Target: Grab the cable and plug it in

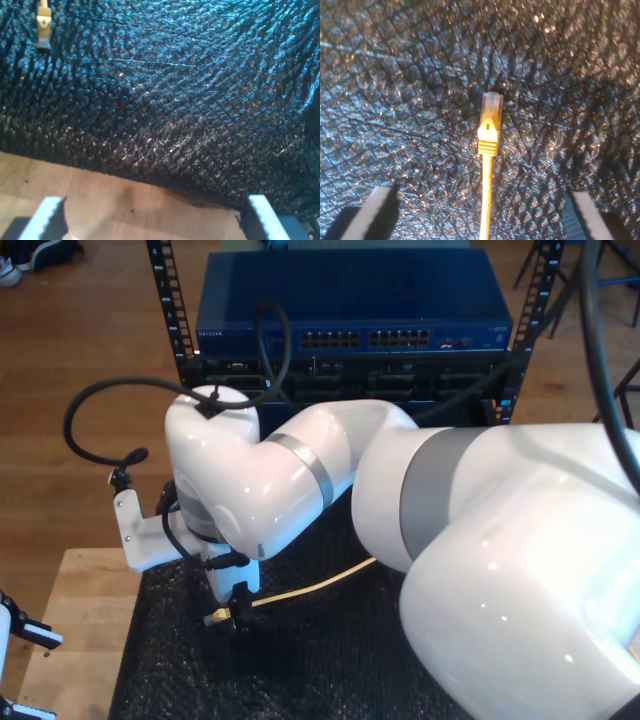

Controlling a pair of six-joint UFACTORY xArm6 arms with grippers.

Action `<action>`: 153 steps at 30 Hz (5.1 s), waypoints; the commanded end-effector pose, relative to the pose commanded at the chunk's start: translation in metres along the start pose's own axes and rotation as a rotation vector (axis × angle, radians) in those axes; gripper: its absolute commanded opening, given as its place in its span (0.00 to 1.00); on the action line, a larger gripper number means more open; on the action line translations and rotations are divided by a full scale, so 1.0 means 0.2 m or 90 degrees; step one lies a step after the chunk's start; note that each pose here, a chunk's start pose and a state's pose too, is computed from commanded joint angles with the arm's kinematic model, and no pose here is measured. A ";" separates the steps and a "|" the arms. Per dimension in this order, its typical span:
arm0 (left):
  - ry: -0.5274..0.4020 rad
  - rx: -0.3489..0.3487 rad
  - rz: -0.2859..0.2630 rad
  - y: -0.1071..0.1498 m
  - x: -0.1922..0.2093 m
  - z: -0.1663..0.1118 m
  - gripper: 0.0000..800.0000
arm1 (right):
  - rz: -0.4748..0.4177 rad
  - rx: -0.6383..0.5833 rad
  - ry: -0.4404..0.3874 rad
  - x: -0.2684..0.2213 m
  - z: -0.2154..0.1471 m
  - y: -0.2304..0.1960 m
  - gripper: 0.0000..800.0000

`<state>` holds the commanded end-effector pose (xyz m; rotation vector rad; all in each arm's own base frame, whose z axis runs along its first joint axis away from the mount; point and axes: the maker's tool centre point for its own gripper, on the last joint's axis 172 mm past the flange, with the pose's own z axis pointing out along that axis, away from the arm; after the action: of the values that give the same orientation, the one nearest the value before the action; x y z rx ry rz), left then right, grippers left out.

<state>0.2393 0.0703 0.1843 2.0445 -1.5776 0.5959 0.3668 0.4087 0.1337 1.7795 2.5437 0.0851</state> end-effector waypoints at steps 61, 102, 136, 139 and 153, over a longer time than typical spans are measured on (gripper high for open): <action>0.001 -0.002 0.003 0.01 0.01 -0.01 1.00 | -0.015 -0.024 -0.025 0.05 0.22 0.01 0.56; 0.002 0.000 0.003 0.00 0.01 -0.02 1.00 | -0.005 -0.037 -0.030 0.02 0.22 0.03 0.36; 0.001 0.000 0.004 0.00 0.01 -0.02 1.00 | 0.011 -0.043 -0.021 0.01 0.15 0.04 0.01; 0.001 0.000 0.003 0.00 0.01 -0.02 1.00 | 0.032 -0.051 -0.018 -0.08 0.09 0.08 0.01; 0.013 -0.002 0.004 0.00 0.05 -0.02 1.00 | 0.122 -0.055 0.011 -0.56 -0.14 -0.01 0.00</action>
<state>0.2406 0.0651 0.1929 2.0251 -1.5726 0.6151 0.4017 0.3012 0.1608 1.9906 2.3347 0.2130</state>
